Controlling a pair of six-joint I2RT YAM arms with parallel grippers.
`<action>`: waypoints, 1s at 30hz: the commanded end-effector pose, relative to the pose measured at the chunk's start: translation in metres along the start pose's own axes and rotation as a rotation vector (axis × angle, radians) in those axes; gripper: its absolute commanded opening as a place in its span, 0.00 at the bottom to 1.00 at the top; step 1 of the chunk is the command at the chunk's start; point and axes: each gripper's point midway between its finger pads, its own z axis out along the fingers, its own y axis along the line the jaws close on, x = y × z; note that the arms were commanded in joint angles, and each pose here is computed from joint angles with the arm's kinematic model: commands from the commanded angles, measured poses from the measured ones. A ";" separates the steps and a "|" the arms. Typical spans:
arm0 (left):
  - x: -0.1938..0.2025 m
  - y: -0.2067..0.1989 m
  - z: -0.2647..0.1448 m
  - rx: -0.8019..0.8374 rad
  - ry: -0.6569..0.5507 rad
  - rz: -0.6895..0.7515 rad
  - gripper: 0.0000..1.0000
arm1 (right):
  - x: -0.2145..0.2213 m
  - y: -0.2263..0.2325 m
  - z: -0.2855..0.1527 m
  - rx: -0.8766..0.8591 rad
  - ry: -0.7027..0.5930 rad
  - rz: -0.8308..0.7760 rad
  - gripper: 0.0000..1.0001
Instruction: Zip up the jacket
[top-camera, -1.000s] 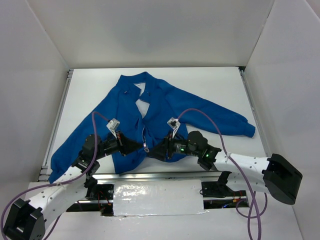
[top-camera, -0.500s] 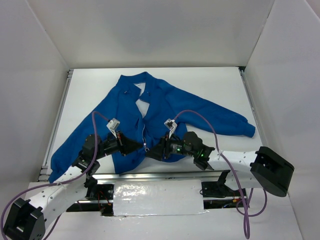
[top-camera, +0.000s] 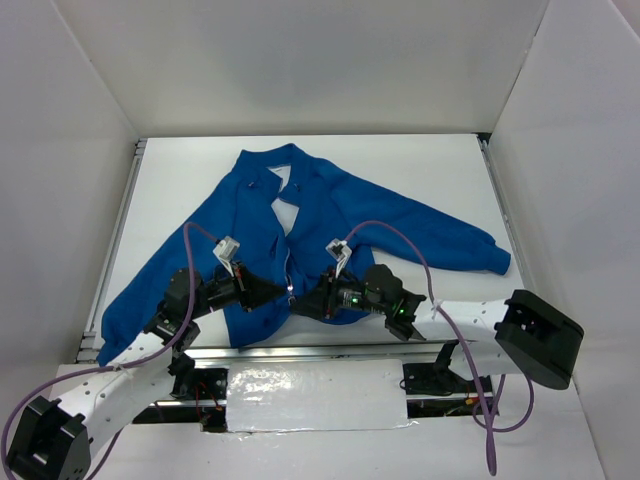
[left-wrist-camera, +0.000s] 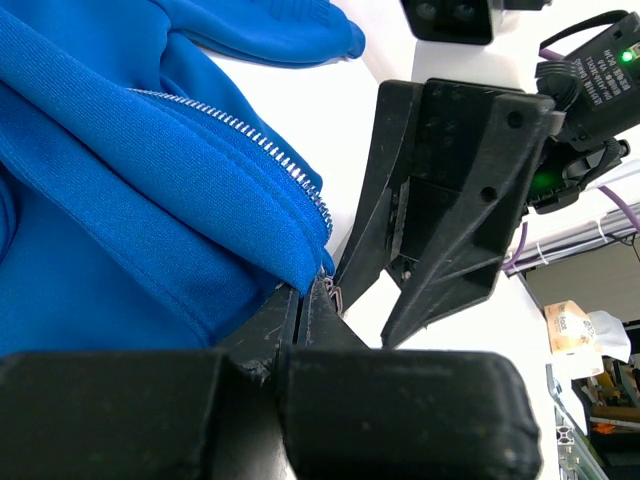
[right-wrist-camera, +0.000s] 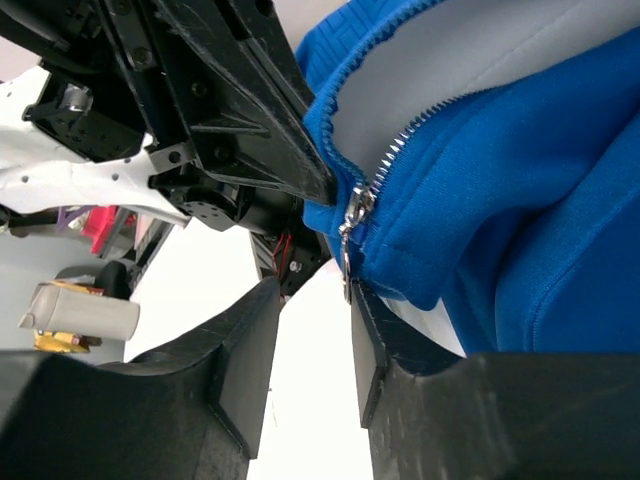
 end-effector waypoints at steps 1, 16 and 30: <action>-0.022 -0.024 0.001 0.079 -0.054 0.060 0.00 | -0.007 0.009 0.005 -0.031 -0.030 0.003 0.38; -0.019 -0.024 0.000 0.084 -0.048 0.058 0.00 | -0.013 -0.003 0.009 0.060 -0.067 0.101 0.00; -0.012 -0.020 0.000 0.082 -0.035 0.062 0.00 | -0.028 0.030 0.009 0.081 -0.022 0.480 0.00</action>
